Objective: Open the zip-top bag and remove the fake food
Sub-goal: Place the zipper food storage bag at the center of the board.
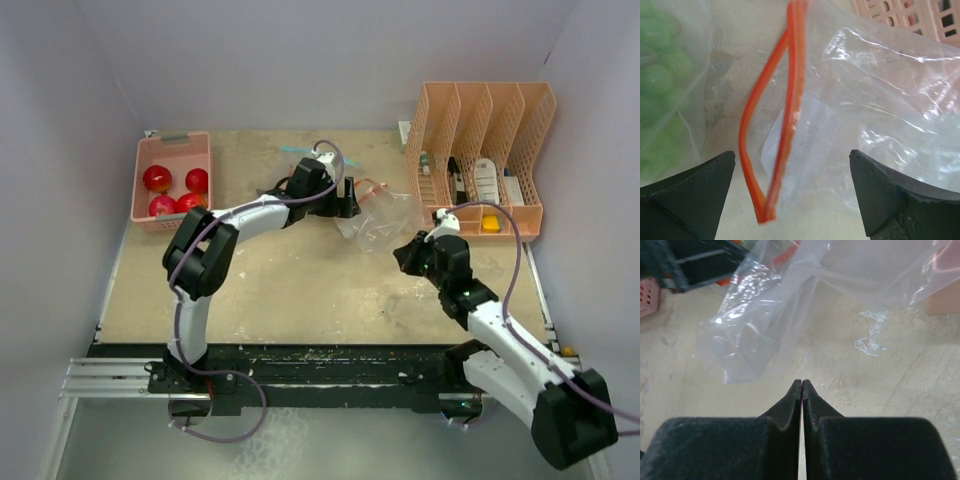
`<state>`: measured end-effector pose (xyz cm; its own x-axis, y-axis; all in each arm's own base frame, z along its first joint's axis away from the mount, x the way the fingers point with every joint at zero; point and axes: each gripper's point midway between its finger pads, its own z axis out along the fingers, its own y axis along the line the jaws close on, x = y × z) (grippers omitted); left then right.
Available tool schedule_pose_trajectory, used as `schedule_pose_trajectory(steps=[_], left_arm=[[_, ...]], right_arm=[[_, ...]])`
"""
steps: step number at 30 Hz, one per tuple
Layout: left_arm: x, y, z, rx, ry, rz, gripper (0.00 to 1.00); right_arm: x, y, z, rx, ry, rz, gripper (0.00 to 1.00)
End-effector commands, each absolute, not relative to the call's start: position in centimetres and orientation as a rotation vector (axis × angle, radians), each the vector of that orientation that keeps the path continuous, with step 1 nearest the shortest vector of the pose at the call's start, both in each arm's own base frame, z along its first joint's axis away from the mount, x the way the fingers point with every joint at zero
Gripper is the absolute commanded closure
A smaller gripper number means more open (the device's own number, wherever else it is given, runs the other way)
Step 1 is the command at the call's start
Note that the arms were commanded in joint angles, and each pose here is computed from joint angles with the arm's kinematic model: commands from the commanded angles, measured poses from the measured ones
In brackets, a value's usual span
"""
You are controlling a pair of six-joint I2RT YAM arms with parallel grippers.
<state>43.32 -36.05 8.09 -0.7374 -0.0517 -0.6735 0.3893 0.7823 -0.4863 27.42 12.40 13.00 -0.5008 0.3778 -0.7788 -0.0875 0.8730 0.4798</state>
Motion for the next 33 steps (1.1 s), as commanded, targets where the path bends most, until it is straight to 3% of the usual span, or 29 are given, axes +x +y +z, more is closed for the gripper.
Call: schedule_pose_trajectory(steps=[1,10,19,24,29,33], left_arm=[[41.9,-35.4,15.1,0.321,2.133,-0.832,0.01],[41.1,-27.0,14.0,0.139,2.149,-0.63,0.01],[42.1,-24.7,16.0,0.124,2.086,-0.502,0.01],[44.6,-23.5,17.3,0.113,2.04,-0.357,0.01],[47.7,-22.7,15.0,0.038,2.106,-0.19,0.0],[49.4,-23.1,12.8,0.019,2.158,-0.14,0.08]], right_arm=[[29.9,14.2,13.1,0.155,1.974,0.628,0.98],[37.1,16.0,9.8,0.17,1.986,0.566,1.0],[45.1,17.9,9.9,0.162,1.945,0.502,1.0],[42.2,18.1,11.4,0.154,1.915,0.559,1.0],[36.8,16.8,13.0,0.171,1.875,0.606,1.0],[33.0,15.1,12.9,0.178,1.89,0.594,1.0]])
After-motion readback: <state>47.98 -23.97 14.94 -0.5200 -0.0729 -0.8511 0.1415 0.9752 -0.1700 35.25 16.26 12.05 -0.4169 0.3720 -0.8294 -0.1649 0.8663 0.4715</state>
